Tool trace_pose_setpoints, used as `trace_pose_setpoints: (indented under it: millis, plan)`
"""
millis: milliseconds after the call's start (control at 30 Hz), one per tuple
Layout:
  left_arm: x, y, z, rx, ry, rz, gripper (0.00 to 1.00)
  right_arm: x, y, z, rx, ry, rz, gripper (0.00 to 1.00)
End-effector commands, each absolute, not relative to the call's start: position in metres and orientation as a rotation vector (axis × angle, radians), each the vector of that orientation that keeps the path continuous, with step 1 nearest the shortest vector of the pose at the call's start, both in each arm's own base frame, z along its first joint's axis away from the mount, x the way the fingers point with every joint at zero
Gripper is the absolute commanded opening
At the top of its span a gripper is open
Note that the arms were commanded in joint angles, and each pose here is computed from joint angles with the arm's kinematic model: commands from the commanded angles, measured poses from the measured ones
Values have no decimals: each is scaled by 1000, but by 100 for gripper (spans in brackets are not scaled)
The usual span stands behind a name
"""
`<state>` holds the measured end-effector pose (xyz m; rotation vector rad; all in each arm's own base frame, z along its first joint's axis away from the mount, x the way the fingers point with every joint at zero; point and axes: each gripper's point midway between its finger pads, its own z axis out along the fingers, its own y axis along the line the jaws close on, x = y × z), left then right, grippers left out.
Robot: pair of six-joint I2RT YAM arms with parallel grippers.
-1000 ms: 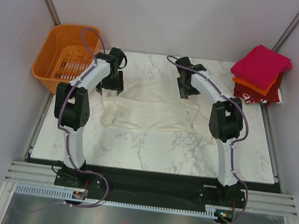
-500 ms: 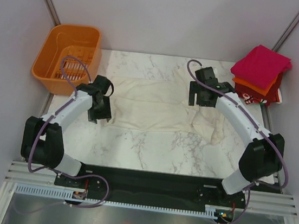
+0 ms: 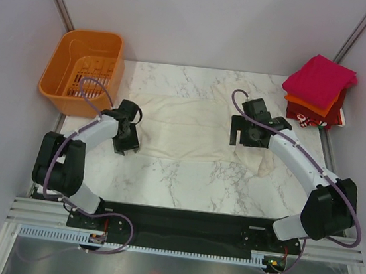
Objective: Fold and stack the t-shirts
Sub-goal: Fold the tshirt
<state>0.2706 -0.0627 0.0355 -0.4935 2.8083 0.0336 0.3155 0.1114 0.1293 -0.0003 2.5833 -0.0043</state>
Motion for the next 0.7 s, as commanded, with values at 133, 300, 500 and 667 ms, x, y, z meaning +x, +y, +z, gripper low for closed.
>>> trace_pose_setpoints:
  millis: [133,300,500,667]
  plan:
    - [293,-55,26,-580,2724,120,50,315,115,138,-18,2546,42,94]
    - [301,-55,30,-571,2698,121,18,312,112,133,-23,2555,27,94]
    - [305,-69,50,-510,2687,-1,2,311,104,125,-9,2564,-32,94]
    - [298,-54,84,-424,2690,87,2,307,99,110,0,2600,-81,94]
